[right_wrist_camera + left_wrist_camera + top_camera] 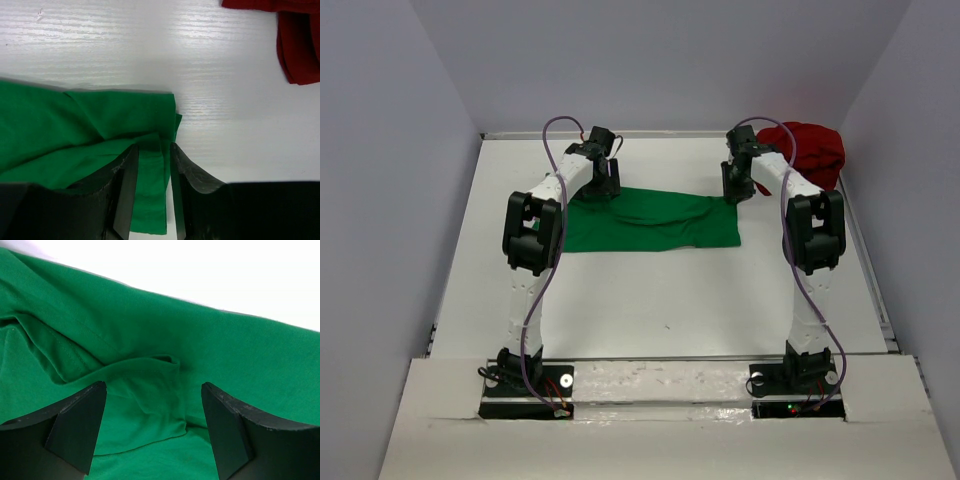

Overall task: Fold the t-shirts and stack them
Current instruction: Fold the tshirt

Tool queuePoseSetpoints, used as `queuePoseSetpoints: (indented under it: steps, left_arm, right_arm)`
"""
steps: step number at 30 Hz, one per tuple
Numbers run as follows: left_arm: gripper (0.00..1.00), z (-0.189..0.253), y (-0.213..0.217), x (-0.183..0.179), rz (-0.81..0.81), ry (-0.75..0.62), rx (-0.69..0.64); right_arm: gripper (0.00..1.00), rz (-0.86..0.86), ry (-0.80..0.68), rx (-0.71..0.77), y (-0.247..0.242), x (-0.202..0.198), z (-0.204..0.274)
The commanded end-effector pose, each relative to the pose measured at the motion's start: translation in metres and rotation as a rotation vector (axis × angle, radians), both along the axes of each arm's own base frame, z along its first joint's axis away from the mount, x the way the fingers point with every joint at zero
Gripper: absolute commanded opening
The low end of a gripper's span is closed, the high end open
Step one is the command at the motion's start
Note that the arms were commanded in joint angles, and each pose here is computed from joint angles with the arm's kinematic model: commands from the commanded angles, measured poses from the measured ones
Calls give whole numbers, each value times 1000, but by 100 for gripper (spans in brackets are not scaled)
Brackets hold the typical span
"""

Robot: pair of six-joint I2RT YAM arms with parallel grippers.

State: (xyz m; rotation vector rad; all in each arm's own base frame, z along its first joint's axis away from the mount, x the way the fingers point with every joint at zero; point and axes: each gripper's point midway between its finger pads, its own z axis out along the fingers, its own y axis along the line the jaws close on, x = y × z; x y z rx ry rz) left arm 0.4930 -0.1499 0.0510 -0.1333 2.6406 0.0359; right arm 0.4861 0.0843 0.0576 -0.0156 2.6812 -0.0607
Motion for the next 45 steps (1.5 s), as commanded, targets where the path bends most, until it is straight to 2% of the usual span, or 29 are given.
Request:
queuePoseSetpoints:
  steps: [1, 7, 16, 21, 24, 28, 38, 45]
  left_arm:
    - [86, 19, -4, 4, -14, -33, -9]
    - [86, 19, -4, 4, -16, -34, -8]
    - [86, 19, -5, 4, -21, -33, -10]
    - [86, 16, -3, 4, -16, -27, 0]
    - [86, 7, -1, 2, -6, 0, 12]
    - [85, -6, 1, 2, 21, 37, 31]
    - [71, -14, 2, 3, 42, 53, 28]
    - [68, -19, 3, 0, 43, 66, 34]
  right_arm:
    - [36, 16, -13, 10, 7, 6, 2]
    - [26, 17, -4, 20, 9, 5, -1]
    - [25, 16, 0, 18, 8, 5, -3]
    - [6, 20, 2, 20, 12, 2, -2]
    - [0, 11, -6, 7, 9, -1, 1]
    - [0, 5, -19, -12, 8, -5, 8]
    - [0, -8, -70, -54, 11, -24, 34]
    - [0, -17, -90, -69, 12, -36, 46]
